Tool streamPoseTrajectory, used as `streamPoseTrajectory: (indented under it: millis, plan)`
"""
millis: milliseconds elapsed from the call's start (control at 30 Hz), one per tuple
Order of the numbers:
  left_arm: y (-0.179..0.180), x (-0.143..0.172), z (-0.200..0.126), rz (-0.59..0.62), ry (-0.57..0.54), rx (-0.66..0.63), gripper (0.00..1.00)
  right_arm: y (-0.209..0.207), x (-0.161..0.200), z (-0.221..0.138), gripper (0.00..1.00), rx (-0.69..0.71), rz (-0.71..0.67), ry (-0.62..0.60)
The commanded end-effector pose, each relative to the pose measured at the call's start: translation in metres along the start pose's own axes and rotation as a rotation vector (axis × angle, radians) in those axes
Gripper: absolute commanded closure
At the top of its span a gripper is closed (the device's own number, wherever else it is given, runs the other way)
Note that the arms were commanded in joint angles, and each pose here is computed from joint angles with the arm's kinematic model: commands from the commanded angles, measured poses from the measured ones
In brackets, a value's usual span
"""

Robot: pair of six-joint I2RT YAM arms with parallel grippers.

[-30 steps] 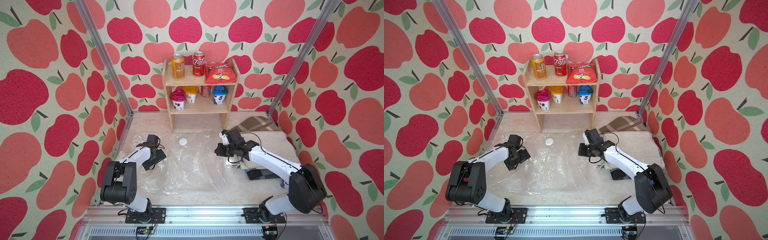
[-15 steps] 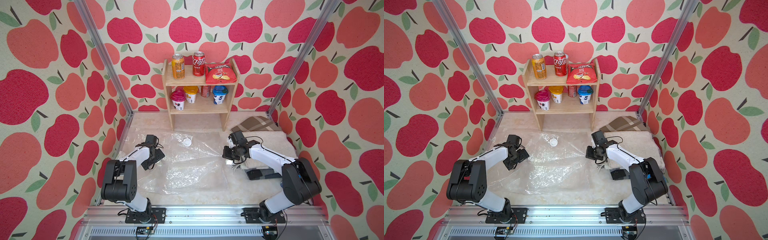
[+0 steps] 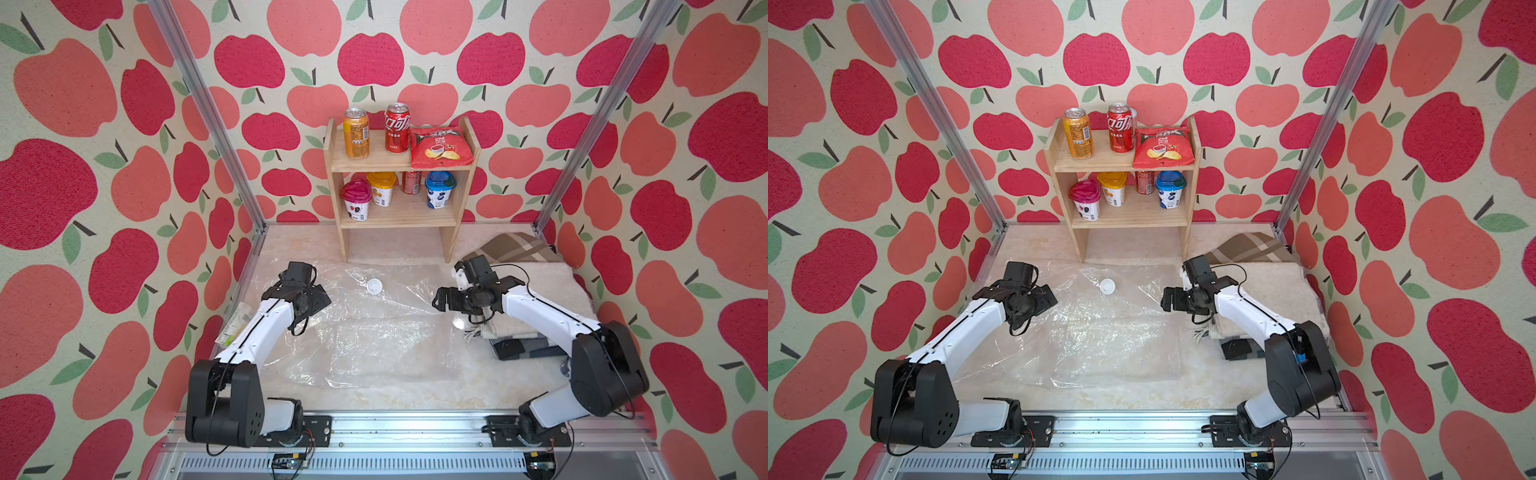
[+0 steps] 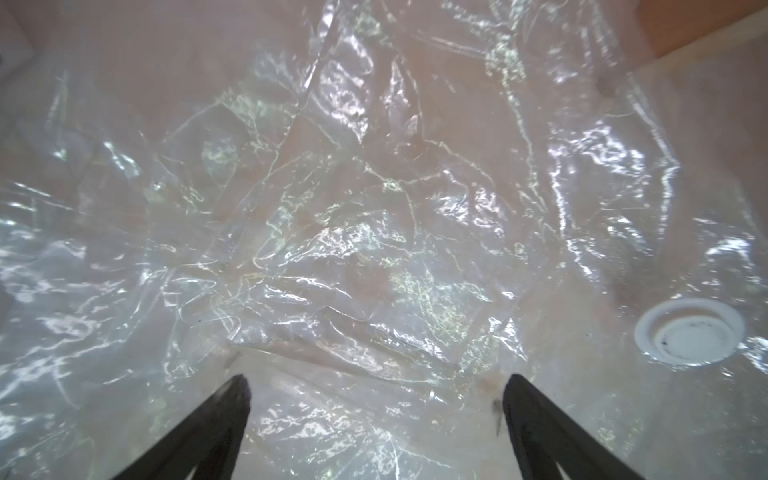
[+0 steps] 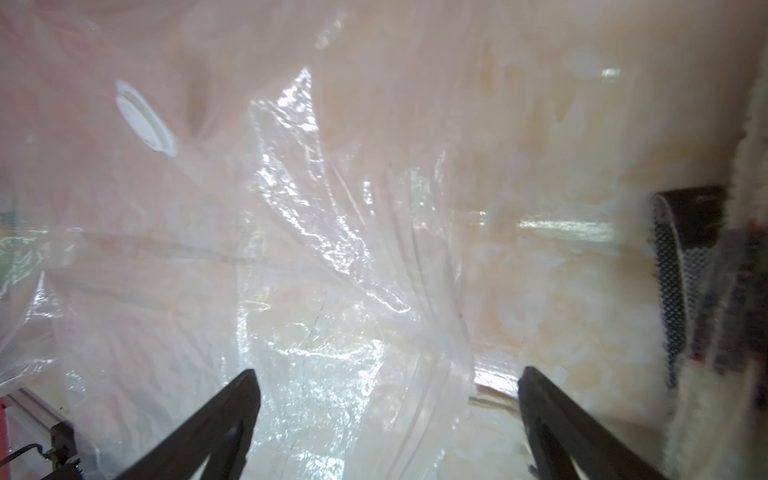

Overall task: Take the scarf out of the vacuum bag
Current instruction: Adjust the vacuum bag at the center of the board, then reset both arms

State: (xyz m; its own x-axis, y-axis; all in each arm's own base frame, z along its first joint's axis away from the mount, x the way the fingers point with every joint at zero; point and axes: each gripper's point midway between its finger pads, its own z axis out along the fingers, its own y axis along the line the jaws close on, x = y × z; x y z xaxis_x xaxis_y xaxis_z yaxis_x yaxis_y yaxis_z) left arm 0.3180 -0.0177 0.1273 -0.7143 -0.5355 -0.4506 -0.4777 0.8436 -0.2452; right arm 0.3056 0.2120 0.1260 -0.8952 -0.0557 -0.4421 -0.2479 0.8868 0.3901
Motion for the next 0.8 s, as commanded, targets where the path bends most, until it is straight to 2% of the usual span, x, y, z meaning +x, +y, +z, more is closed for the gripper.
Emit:
streamPoseTrajectory:
  millis: [0, 33, 133, 200, 267, 300, 333, 400, 433, 500, 533, 600, 700, 767]
  plan:
    - [0.005, -0.024, -0.040, 0.067, -0.114, -0.032, 0.02, 0.018, -0.038, -0.054, 0.00, -0.033, -0.109, -0.228]
    - [0.008, -0.033, -0.051, 0.079, -0.178, -0.043, 0.02, 0.017, -0.044, -0.070, 0.00, -0.025, -0.119, -0.292]
    - [0.003, -0.053, -0.073, 0.087, -0.375, 0.035, 0.03, -0.006, -0.056, -0.106, 0.00, 0.031, -0.101, -0.452]
    - [-0.002, -0.062, -0.079, 0.134, -0.486, 0.079, 0.02, -0.019, -0.059, -0.117, 0.00, 0.019, -0.127, -0.506]
    - [-0.007, -0.067, -0.080, 0.217, -0.569, 0.100, 0.03, -0.033, -0.057, -0.118, 0.00, 0.083, -0.236, -0.561]
    - [-0.010, -0.067, -0.077, 0.304, -0.602, 0.096, 0.02, -0.043, -0.056, -0.118, 0.00, 0.137, -0.272, -0.591]
    - [-0.012, -0.067, -0.073, 0.397, -0.623, 0.062, 0.02, -0.051, -0.057, -0.119, 0.00, 0.175, -0.294, -0.626]
    - [-0.001, -0.072, -0.061, 0.480, -0.698, -0.115, 0.03, -0.077, -0.057, -0.121, 0.00, 0.252, -0.261, -0.700]
    - [-0.006, -0.068, -0.053, 0.539, -0.719, -0.098, 0.03, -0.090, -0.057, -0.125, 0.00, 0.271, -0.225, -0.730]
    - [-0.028, -0.053, -0.037, 0.685, -0.727, 0.067, 0.02, -0.118, -0.055, -0.132, 0.00, 0.303, -0.142, -0.777]
    - [-0.027, -0.052, -0.031, 0.655, -0.737, 0.096, 0.03, -0.130, -0.054, -0.134, 0.00, 0.318, -0.116, -0.784]
    - [-0.013, -0.057, -0.018, 0.520, -0.737, 0.105, 0.03, -0.157, -0.048, -0.132, 0.00, 0.372, -0.072, -0.773]
    - [-0.015, -0.052, 0.007, 0.596, -0.715, 0.120, 0.02, -0.179, -0.040, -0.132, 0.00, 0.382, -0.025, -0.780]
    - [-0.003, -0.056, 0.020, 0.499, -0.715, 0.126, 0.02, -0.183, -0.038, -0.134, 0.00, 0.374, -0.040, -0.835]
